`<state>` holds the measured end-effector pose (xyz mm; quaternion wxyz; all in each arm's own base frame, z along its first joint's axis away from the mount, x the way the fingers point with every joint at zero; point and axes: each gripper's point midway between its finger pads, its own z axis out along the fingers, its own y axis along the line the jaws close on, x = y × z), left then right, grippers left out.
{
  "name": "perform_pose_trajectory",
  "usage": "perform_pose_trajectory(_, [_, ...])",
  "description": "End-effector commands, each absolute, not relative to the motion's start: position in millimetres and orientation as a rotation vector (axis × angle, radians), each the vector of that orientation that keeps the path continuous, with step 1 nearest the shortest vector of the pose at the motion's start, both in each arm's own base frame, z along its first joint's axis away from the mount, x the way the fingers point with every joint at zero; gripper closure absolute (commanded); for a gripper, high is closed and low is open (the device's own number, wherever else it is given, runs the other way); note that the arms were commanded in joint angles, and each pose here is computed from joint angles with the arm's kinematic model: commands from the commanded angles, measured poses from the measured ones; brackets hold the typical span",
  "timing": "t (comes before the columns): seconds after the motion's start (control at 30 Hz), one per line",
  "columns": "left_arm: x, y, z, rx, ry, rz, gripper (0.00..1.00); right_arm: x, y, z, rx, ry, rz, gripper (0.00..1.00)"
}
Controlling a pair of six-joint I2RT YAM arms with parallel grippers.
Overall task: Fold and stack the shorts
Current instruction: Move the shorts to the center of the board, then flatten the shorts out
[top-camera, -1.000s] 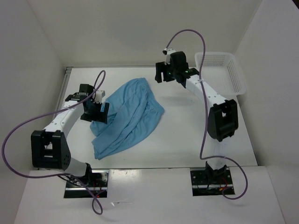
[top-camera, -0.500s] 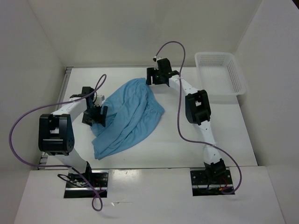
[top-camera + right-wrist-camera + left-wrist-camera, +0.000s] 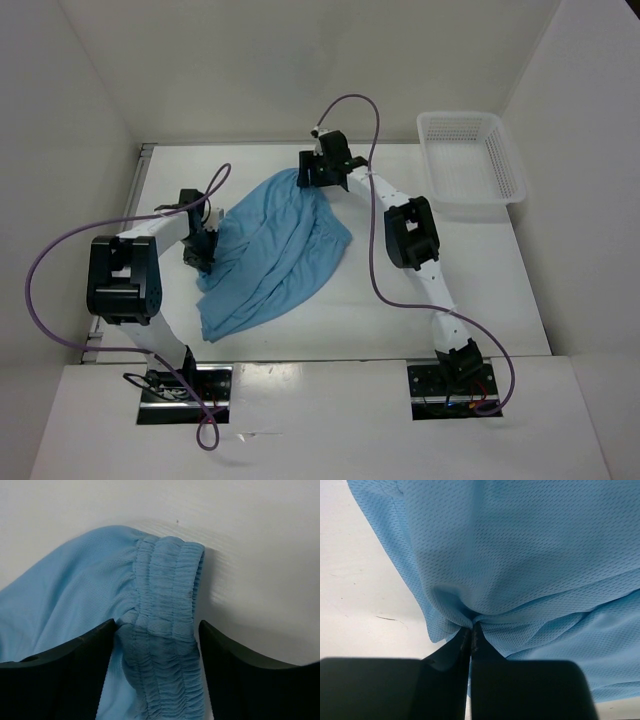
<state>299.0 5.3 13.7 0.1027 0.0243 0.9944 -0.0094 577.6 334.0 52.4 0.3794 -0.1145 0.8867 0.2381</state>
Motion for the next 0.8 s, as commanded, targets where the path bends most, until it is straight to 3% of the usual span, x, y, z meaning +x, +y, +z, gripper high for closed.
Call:
perform_pose_trajectory(0.0, [296,10,13,0.074,2.931,0.016,1.00,577,336,55,-0.272,2.259,0.602,0.31])
perform_pose_trajectory(0.03, [298,11,19,0.074,2.921,0.017,1.00,578,335,54,-0.257,2.260,0.597,0.36])
perform_pose_trajectory(0.07, [305,12,26,0.071,2.895,0.032,1.00,580,332,54,-0.246,2.259,0.577,0.53])
perform_pose_trajectory(0.2, [334,24,55,0.053,2.792,0.122,1.00,587,327,77,-0.207,2.217,0.503,0.93])
perform_pose_trajectory(0.23, [343,31,67,0.039,2.753,0.184,1.00,589,324,87,-0.212,2.196,0.480,0.98])
perform_pose_trajectory(0.3, [369,42,94,0.009,2.647,0.263,1.00,601,316,138,-0.230,2.087,0.414,1.00])
perform_pose_trajectory(0.5, [465,76,246,-0.142,2.168,0.403,1.00,623,270,310,-0.231,1.759,0.334,1.00])
perform_pose_trajectory(0.63, [483,85,319,-0.191,1.982,0.411,1.00,603,238,402,-0.222,1.619,0.323,1.00])
perform_pose_trajectory(0.77, [467,87,377,-0.222,1.848,0.412,1.00,577,228,445,-0.275,1.559,0.298,1.00])
